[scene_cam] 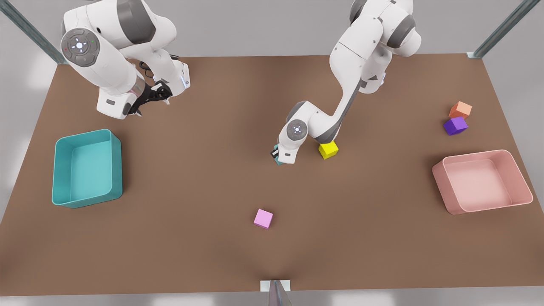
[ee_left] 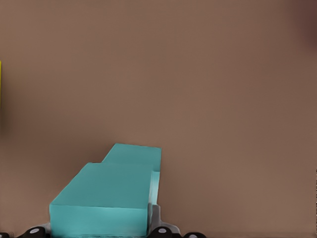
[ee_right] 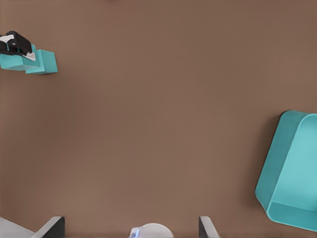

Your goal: Stack the two blue cubes on top of each other

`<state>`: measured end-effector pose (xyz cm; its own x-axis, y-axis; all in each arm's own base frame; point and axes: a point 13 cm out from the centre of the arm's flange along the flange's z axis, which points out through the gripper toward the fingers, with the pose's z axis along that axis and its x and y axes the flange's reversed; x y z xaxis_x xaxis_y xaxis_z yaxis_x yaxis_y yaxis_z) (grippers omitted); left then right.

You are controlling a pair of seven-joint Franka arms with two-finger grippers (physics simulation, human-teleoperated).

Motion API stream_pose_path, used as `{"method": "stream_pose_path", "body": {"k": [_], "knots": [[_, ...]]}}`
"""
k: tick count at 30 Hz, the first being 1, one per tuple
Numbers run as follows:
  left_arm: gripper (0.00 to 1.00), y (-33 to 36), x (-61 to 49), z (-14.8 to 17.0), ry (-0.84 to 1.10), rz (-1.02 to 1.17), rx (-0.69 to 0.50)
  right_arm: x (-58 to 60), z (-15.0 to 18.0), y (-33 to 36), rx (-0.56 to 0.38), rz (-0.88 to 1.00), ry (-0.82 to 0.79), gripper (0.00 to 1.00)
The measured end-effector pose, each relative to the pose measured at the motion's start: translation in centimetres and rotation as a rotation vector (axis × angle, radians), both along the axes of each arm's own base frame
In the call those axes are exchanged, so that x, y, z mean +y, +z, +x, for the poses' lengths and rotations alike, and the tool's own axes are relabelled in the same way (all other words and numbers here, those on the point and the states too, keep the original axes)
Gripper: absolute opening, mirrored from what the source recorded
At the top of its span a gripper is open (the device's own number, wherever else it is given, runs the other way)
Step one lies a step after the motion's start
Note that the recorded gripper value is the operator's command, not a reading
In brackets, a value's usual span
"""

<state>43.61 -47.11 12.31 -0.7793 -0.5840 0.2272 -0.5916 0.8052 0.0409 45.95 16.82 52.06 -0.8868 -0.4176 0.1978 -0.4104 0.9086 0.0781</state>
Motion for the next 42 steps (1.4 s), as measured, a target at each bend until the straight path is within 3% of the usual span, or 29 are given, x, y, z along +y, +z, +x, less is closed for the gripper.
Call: {"method": "stream_pose_path", "body": {"k": [26, 29, 32, 34, 35, 37, 42], "knots": [[1.00, 5.0, -0.7, -0.4, 0.031, -0.012, 0.035, -6.4, 1.7, -1.0, 0.020, -0.011, -0.211, 1.00], [1.00, 13.9, -1.1, 3.8, 0.065, -0.081, 0.016, -7.4, 2.0, -1.0, 0.019, -0.011, -0.236, 1.00], [1.00, 24.2, 12.9, 16.1, 0.194, -0.085, -0.051, -8.3, 2.2, -1.0, 0.017, -0.011, -0.257, 1.00], [1.00, 27.1, 26.9, 20.7, 0.232, 0.000, -0.085, -8.8, 2.3, -1.0, 0.016, -0.011, -0.268, 1.00], [1.00, 28.1, 32.7, 21.2, 0.219, 0.049, -0.089, -9.0, 2.3, -1.1, 0.016, -0.011, -0.273, 1.00], [1.00, 29.8, 39.6, 18.3, 0.140, 0.126, -0.066, -9.3, 2.4, -1.1, 0.016, -0.012, -0.281, 1.00], [1.00, 32.3, 42.1, 14.5, -0.133, 0.143, -0.024, -9.5, 2.5, -1.3, 0.018, -0.013, -0.290, 1.00]]}}
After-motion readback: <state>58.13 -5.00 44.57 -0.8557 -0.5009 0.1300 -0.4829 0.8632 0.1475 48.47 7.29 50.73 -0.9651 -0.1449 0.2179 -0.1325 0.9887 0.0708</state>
